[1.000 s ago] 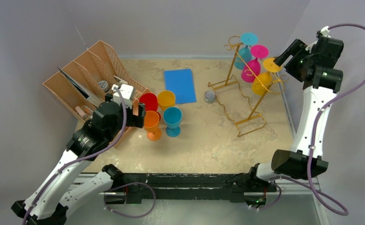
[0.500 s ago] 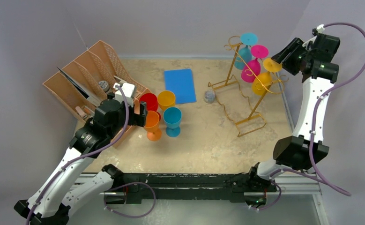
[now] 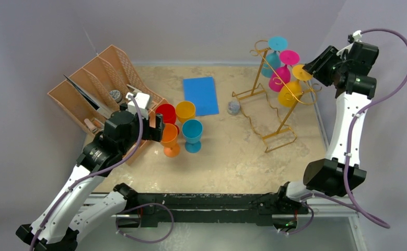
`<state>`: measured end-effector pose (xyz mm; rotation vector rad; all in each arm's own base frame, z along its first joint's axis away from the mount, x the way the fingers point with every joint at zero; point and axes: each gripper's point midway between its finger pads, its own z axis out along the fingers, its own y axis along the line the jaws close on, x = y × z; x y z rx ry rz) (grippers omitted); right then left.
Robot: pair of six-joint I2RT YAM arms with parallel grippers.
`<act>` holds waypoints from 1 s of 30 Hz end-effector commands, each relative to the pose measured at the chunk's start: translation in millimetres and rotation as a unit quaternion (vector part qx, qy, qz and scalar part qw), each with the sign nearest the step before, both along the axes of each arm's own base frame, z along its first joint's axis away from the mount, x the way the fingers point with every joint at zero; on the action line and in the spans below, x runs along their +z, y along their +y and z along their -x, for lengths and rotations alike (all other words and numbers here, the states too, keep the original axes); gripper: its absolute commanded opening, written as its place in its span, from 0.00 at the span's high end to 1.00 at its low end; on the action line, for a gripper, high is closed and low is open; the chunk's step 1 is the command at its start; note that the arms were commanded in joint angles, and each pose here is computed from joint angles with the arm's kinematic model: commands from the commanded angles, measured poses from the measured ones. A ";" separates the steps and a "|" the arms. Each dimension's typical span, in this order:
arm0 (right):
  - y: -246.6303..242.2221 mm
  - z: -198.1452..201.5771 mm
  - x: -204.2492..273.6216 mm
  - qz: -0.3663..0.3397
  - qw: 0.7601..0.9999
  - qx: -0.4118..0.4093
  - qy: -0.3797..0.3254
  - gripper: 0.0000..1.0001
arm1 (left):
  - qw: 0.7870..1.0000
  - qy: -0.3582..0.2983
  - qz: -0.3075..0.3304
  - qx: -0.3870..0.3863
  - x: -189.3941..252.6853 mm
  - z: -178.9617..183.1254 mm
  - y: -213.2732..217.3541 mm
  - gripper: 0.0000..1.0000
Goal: Take the wine glass off the wine glass rack
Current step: Pick up the wine glass from the wine rack.
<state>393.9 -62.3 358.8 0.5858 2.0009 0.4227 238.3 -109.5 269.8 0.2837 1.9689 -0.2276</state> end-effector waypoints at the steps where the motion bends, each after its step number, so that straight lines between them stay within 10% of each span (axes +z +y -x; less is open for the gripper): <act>1: 1.9 3.0 6.8 0.007 1.000 0.008 -0.014 0.49 | 1.000 -0.016 0.017 0.010 8.0 -2.6 1.6 0.07; 30: 6.9 4.6 9.1 -0.015 0.999 0.002 -0.032 0.97 | 1.000 -0.006 0.020 0.007 4.4 -5.3 0.8 0.07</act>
